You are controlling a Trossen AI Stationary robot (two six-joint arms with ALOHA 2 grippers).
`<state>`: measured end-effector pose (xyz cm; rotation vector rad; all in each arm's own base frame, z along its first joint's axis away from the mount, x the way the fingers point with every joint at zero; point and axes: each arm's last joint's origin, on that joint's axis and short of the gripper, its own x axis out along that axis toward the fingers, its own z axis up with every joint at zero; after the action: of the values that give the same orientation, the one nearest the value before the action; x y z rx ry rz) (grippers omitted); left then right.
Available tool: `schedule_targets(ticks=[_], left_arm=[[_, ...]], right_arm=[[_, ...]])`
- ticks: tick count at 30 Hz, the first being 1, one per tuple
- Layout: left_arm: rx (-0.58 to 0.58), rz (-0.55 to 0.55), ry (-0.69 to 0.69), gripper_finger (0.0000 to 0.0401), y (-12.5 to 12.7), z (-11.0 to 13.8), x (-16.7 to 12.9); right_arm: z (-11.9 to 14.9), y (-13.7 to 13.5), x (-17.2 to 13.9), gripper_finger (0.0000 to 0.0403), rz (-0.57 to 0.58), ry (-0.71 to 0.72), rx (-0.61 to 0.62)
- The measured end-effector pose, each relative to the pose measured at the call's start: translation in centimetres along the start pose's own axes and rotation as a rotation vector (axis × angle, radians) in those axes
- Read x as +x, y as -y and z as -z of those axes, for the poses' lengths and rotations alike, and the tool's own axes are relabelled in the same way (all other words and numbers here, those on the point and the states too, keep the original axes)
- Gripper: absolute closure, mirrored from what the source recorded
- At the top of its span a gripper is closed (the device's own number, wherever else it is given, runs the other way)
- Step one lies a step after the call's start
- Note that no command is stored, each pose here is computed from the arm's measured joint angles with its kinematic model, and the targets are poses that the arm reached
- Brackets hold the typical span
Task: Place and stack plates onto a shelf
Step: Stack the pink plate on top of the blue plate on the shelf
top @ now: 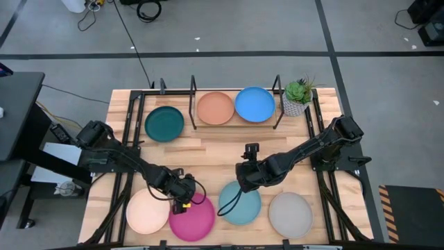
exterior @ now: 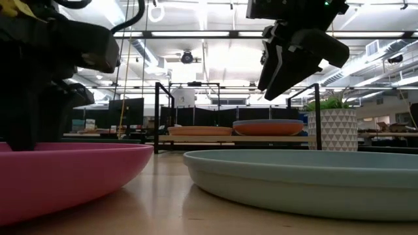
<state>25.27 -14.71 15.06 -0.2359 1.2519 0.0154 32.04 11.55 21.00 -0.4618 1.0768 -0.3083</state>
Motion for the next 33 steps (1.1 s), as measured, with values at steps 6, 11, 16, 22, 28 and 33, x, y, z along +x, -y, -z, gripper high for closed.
schedule_targets(ticks=[6, 11, 16, 22, 28, 33], left_arm=[[0.000, 0.001, -0.006, 0.0307, -0.1, -0.1, 0.2], [0.005, 0.020, 0.013, 0.0385, 0.0, -0.4, 0.1], [0.066, 0.024, 0.020, 0.0387, 0.2, -0.8, -0.3], [0.166, 0.082, 0.003, 0.0387, 0.6, -2.1, -2.2], [0.203, 0.096, 0.052, 0.0387, -0.7, -3.4, -4.9], [0.200, 0.099, 0.090, 0.0387, -3.1, -4.9, -5.8]], right_arm=[[-0.1, 0.2, 0.1, 0.0172, 0.003, 0.000, -0.001], [-0.2, 0.4, 0.3, 0.0172, 0.004, 0.004, 0.005], [-0.6, 0.3, 0.3, 0.0172, -0.004, 0.044, -0.020], [-1.0, 0.2, 0.2, 0.0172, -0.014, 0.076, -0.058], [-0.9, -0.7, -0.4, 0.0172, -0.015, 0.101, -0.165], [-1.4, -2.4, -1.9, 0.0173, 0.047, 0.210, -0.326]])
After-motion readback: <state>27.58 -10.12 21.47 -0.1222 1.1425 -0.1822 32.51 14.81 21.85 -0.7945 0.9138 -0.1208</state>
